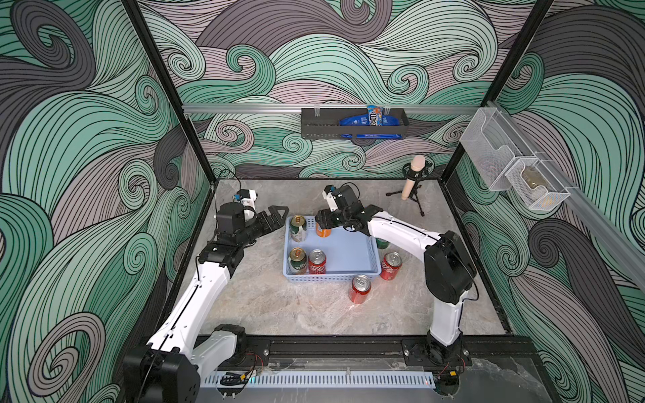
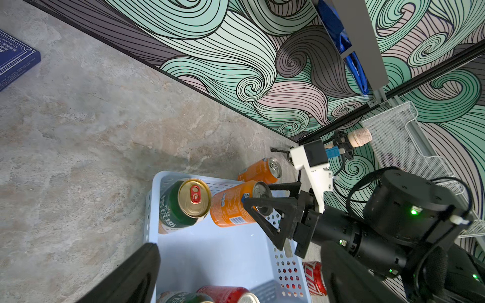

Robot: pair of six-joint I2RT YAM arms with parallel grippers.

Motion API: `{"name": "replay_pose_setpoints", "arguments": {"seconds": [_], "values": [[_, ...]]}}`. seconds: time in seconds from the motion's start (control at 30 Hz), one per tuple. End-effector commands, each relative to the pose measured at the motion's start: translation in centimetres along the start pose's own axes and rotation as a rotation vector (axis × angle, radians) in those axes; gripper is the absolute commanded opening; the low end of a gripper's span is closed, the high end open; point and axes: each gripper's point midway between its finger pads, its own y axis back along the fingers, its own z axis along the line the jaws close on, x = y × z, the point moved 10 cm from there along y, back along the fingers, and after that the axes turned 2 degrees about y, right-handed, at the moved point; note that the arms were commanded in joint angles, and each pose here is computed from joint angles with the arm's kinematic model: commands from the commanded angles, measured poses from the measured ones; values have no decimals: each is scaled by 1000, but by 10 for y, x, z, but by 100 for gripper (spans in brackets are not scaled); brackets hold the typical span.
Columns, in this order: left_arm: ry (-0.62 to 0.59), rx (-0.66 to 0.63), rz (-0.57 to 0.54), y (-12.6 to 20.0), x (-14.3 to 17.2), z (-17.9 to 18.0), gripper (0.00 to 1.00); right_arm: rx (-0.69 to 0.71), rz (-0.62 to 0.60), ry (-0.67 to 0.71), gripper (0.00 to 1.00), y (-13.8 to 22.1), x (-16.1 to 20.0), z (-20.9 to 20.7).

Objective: Take out the drinks from the basket
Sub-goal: Pick up the drink from the basket.

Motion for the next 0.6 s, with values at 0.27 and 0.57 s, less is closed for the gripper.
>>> {"name": "replay_pose_setpoints", "arguments": {"seconds": [0.27, 0.57], "values": [[-53, 54, -65, 1, -27, -22, 98, -54, -233, -6, 51, 41, -66, -5], [-132, 37, -69, -11, -43, -28, 98, -46, -291, -16, 52, 44, -98, -25]]}}
